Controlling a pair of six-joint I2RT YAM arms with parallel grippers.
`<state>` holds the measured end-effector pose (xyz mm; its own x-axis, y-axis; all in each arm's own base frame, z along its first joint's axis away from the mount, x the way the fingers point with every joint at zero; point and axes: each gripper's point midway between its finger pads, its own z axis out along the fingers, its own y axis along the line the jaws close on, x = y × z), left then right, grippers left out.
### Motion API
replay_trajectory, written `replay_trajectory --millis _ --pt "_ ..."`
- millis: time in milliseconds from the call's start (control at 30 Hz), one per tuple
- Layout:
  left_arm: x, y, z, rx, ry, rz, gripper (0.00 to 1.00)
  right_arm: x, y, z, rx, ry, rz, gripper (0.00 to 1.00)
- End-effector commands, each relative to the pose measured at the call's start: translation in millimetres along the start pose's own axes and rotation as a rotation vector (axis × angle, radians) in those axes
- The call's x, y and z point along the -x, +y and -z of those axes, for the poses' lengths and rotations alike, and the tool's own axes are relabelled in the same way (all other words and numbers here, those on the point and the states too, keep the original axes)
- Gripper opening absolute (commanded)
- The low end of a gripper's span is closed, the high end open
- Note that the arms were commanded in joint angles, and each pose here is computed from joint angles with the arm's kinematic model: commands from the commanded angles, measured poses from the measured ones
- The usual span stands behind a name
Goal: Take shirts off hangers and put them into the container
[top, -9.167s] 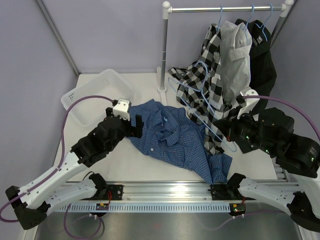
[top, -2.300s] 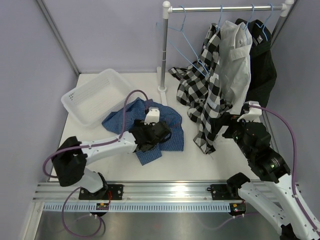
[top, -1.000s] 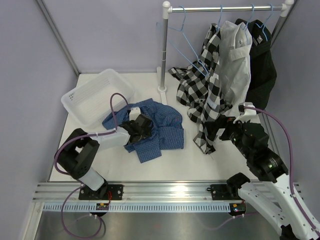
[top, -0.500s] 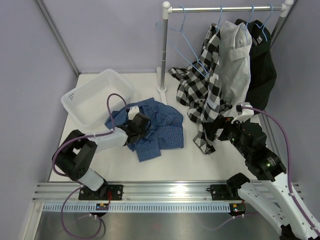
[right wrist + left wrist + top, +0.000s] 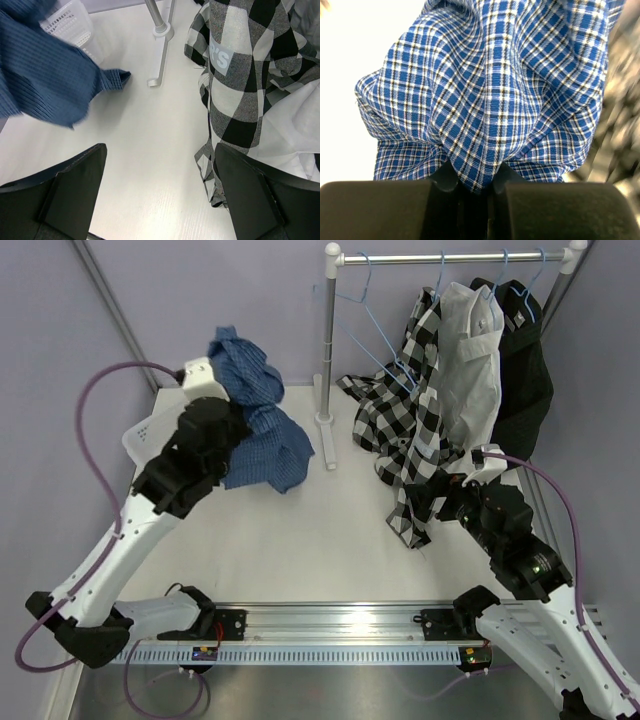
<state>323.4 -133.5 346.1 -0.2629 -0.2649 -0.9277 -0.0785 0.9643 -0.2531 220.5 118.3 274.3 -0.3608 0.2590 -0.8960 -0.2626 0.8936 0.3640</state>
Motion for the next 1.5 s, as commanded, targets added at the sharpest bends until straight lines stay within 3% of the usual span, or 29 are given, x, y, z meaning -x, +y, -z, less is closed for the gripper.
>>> replay_trajectory --millis 0,33,133,367,567,867,1033,1267,1367,1400,1467 --pt "87 28 22 0.134 -0.197 -0.052 0.0 11 8 1 0.036 -0.024 0.012 0.99" --pt "123 32 34 0.149 -0.261 -0.054 0.0 11 9 0 0.036 -0.022 0.01 0.99" --pt "178 42 40 0.212 -0.352 -0.068 0.0 10 11 -1 0.045 -0.014 0.01 0.99" --pt "262 55 38 0.288 -0.494 -0.074 0.0 8 14 -4 0.057 0.008 0.011 0.99" --pt "306 62 30 0.303 -0.608 -0.097 0.0 4 16 -7 0.065 0.028 0.012 0.99" --pt "356 53 59 0.261 -0.851 -0.128 0.0 -3 18 -14 0.078 0.06 0.009 0.99" --pt "356 57 55 0.283 -0.856 -0.156 0.0 -9 17 -19 0.077 0.082 0.01 0.99" --pt "323 71 10 0.329 -0.773 -0.21 0.0 -18 16 -21 0.079 0.098 -0.005 0.99" --pt "288 85 -14 0.36 -0.709 -0.199 0.0 -24 18 -21 0.096 0.112 -0.011 0.99" --pt "253 96 -40 0.391 -0.64 -0.215 0.0 -27 17 -22 0.095 0.118 -0.016 0.99" --pt "230 110 -47 0.418 -0.635 -0.162 0.0 -32 19 -23 0.107 0.128 -0.021 1.0"
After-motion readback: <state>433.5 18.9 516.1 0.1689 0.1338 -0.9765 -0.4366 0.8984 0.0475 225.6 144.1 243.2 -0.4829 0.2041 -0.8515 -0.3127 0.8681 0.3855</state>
